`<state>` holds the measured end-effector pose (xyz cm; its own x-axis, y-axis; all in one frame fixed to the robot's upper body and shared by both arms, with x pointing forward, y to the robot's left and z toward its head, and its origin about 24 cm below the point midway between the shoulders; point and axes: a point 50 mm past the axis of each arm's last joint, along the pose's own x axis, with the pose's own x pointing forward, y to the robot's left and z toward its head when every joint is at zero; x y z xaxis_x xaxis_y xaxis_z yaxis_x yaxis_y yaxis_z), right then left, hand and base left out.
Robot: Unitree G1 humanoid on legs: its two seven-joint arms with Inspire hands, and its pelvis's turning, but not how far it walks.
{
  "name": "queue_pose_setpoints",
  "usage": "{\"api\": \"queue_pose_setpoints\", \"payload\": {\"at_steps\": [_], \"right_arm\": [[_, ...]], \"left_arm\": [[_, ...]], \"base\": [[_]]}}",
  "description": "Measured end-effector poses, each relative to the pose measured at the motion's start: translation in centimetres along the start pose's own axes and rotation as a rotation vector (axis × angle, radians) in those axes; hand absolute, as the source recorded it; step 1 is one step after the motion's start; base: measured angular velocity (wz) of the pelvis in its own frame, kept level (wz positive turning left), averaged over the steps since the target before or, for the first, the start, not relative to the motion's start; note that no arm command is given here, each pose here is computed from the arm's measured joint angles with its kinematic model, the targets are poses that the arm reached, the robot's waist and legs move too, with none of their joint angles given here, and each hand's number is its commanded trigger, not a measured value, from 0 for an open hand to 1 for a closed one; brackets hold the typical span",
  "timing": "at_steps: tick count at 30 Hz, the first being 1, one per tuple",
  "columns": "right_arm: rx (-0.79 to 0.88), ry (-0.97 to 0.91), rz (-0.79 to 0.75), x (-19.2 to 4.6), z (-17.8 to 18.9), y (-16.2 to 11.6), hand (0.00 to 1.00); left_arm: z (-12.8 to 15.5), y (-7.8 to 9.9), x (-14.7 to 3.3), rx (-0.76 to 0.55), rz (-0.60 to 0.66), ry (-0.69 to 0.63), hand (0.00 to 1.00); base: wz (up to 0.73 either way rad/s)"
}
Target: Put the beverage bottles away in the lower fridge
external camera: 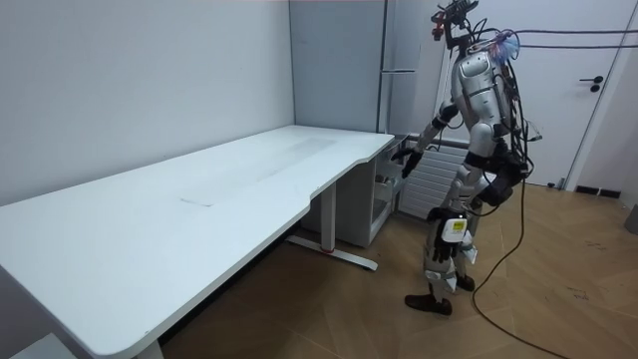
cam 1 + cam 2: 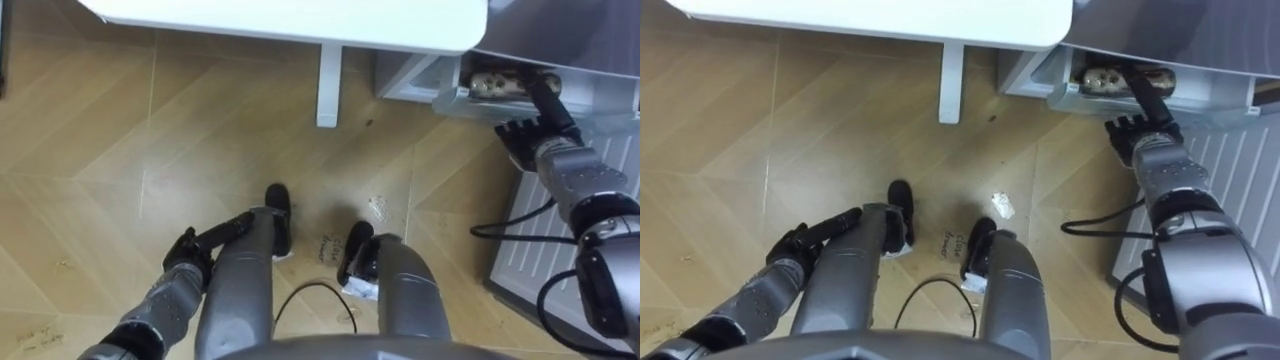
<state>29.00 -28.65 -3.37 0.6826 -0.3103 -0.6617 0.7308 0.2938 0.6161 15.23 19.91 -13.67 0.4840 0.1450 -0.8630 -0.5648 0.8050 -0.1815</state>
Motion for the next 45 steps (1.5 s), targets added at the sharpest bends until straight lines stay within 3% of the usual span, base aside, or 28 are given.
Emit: {"api": "queue_pose_setpoints", "payload": {"at_steps": [18, 27, 36, 41, 45], "right_arm": [[0.052, -0.002, -0.126, -0.1, 0.1, -3.8, 0.0], [0.077, -0.008, -0.139, 0.0, 0.3, -2.1, 0.0], [0.122, -0.066, -0.069, 0.0, 1.5, 0.2, 0.0], [0.146, -0.081, 0.028, -0.2, 2.2, 1.5, 0.0], [0.181, -0.099, 0.111, -0.4, 3.3, 2.7, 0.0]], "left_arm": [[-0.4, 0.0, 0.3, -0.012, 0.035, 0.028, 0.0], [0.6, -0.6, 0.4, -0.003, 0.027, -0.014, 0.0], [2.6, -2.5, -0.1, -0.006, -0.022, -0.123, 0.0], [4.0, -3.4, -0.8, 0.003, -0.093, -0.184, 0.0], [4.9, -3.1, -1.3, 0.033, -0.117, -0.223, 0.0]], "base": [[-0.03], [-0.1], [0.04], [0.19], [0.15]]}}
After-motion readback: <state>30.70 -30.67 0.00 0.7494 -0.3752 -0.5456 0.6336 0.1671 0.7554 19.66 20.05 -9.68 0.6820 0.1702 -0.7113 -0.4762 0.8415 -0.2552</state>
